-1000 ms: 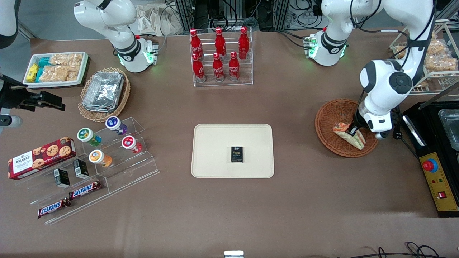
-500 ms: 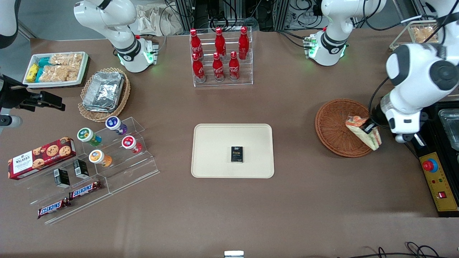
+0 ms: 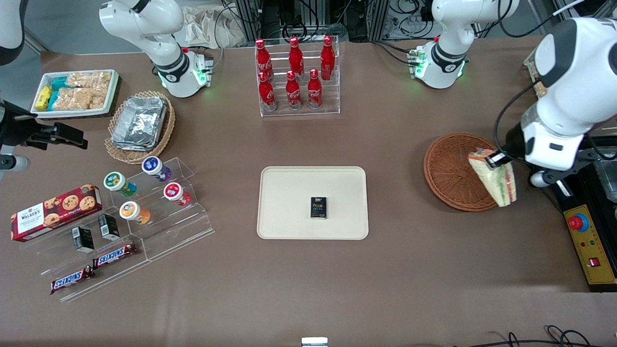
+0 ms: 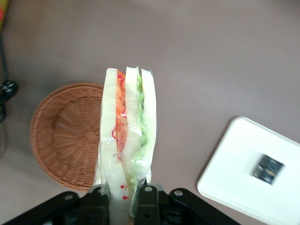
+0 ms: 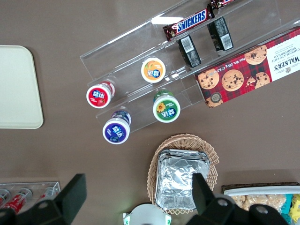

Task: Place sandwich from basket to tray
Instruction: 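Lift the sandwich out of the basket with the left gripper, then carry the sandwich over the white tray beside the black box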

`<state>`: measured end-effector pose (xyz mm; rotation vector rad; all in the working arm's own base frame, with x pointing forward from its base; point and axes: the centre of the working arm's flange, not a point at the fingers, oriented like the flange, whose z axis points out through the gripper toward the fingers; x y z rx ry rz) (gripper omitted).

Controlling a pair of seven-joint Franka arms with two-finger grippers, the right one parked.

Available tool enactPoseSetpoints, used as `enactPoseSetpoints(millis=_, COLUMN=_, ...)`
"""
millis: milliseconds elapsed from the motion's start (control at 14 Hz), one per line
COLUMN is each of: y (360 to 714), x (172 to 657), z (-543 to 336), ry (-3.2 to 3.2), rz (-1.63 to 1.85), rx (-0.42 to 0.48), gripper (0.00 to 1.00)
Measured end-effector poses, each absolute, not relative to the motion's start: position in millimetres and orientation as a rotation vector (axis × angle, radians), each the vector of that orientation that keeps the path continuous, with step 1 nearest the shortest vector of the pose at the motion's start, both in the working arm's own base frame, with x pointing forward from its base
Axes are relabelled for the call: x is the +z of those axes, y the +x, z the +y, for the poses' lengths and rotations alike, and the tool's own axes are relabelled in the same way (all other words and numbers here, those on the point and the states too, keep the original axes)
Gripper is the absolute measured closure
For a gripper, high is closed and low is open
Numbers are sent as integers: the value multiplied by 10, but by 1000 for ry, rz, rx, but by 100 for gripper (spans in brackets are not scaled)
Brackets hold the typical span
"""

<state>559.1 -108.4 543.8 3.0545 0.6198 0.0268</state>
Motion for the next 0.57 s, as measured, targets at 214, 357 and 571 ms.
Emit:
enactPoseSetpoints(millis=214, y=5544, x=5454, z=-1702, ry=3076, rz=420, rx=16, gripper=82)
enactPoseSetpoints(millis=357, y=5509, x=5330, z=-2124, ry=3084, rz=263, rx=-22, gripper=82)
enactPoseSetpoints(millis=571, y=5507, x=5065, z=-2647, ry=3087, rz=91, rx=-34, gripper=82)
